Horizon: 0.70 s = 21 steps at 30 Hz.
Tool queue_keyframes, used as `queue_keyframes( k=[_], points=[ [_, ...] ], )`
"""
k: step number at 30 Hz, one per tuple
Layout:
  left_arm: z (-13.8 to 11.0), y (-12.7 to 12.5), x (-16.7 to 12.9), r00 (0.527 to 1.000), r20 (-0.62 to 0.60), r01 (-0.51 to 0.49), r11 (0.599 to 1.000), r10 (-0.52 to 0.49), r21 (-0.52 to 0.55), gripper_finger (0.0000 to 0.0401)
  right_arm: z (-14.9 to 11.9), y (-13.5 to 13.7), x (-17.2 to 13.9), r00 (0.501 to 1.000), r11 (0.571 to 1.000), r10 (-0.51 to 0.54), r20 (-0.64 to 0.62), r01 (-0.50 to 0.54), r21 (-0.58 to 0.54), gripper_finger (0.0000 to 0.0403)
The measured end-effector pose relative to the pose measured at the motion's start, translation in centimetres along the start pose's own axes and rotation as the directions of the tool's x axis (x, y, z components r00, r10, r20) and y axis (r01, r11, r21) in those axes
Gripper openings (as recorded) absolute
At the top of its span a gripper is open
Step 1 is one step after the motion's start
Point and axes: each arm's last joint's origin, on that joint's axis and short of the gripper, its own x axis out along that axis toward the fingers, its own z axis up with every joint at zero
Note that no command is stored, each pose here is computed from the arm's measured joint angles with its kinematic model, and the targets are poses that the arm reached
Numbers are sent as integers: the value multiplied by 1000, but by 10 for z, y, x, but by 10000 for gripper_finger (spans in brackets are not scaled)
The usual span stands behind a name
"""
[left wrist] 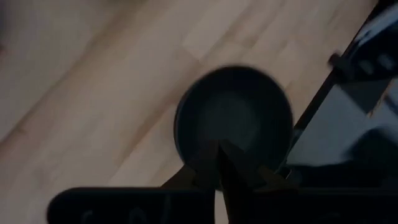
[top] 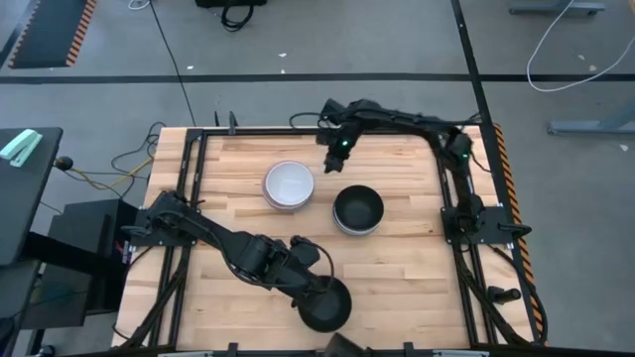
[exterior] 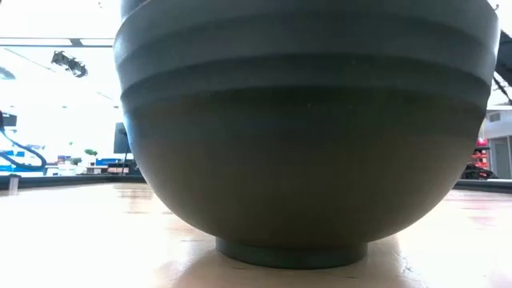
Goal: Nest bowls inside each other
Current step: Stack the bottom stacked bowls on top of the black bowl
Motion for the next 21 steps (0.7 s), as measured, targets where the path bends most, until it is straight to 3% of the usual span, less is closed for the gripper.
queue_keyframes(
  k=[6, 11, 16, 21],
  points=[
    [-4, -3, 22, 997, -78, -27, 999, 29, 29, 46, -20, 50, -62, 992, 985, -121, 40, 125, -122, 10],
    [0, -2, 39, 985, -173, -27, 1000, 29, 14, 46, -45, 94, -109, 983, 964, -142, 114, 163, -210, 26],
    [6, 1, 61, 963, -266, -21, 999, 34, 50, 52, -71, 129, -143, 966, 940, -171, 194, 219, -261, 40],
    [19, 9, 70, 962, -266, -34, 997, 52, 71, 67, -92, 149, -167, 944, 925, -204, 258, 272, -264, 54]
  ],
)
